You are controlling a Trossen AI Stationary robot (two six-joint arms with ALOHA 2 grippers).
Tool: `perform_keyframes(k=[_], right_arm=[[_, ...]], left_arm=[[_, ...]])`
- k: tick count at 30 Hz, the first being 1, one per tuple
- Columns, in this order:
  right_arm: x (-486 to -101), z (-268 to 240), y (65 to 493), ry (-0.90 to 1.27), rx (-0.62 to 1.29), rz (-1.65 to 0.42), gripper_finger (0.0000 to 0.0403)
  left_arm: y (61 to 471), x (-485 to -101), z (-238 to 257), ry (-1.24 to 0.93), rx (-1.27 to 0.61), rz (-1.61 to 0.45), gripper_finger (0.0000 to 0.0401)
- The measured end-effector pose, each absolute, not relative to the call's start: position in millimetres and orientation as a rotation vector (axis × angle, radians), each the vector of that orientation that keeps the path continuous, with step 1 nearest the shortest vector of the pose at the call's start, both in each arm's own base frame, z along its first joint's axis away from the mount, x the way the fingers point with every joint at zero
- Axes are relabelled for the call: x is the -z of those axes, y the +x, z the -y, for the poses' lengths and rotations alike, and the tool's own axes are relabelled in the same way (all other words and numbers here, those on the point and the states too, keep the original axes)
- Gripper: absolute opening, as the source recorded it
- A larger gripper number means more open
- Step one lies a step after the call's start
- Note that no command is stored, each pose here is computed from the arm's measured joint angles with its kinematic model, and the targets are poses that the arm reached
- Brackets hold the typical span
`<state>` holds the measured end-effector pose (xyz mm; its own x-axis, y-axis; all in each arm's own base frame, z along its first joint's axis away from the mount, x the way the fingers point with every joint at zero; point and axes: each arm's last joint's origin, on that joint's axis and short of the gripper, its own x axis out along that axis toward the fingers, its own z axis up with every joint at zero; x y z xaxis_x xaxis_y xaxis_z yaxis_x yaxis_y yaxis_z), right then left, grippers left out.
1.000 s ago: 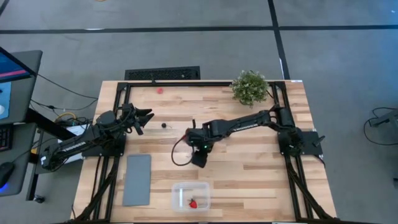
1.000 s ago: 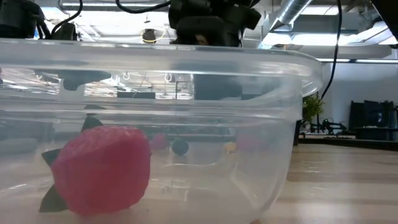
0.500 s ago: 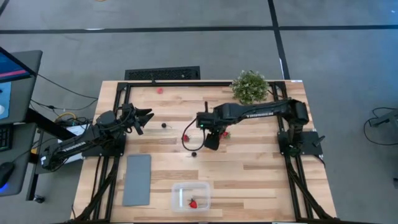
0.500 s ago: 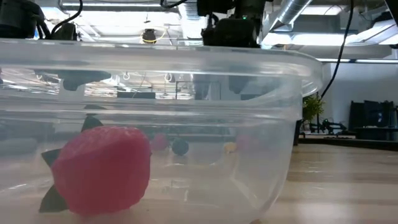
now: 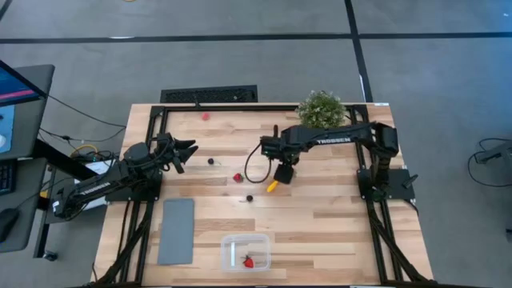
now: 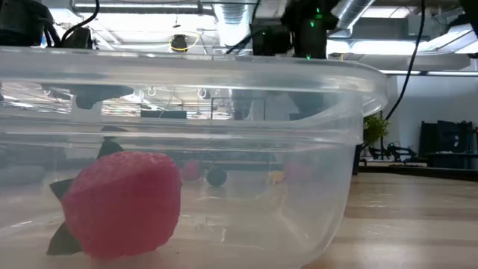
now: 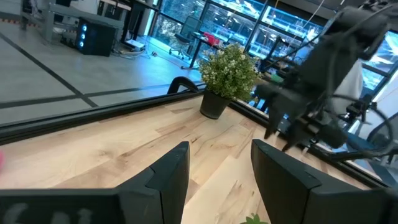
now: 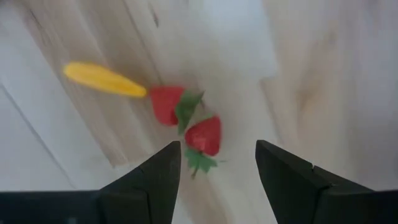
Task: Pick and placing Produce into tupperware
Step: Put the red strawberry into the transparent bin
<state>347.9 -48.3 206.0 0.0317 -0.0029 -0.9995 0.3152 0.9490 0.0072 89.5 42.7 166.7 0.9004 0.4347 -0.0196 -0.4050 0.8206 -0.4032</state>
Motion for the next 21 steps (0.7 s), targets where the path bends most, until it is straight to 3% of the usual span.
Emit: perform_keyframes(k=[6, 21], right_arm=[[-183, 54, 335, 0.388, 0.267, -1.579, 0.0233], [-169, 44, 337, 0.382, 0.257, -1.52, 0.0233]], left_arm=[[90, -167, -43, -0.412, -0.447, 0.074, 0.0163], [89, -167, -43, -0.412, -0.449, 0.075, 0.0163]])
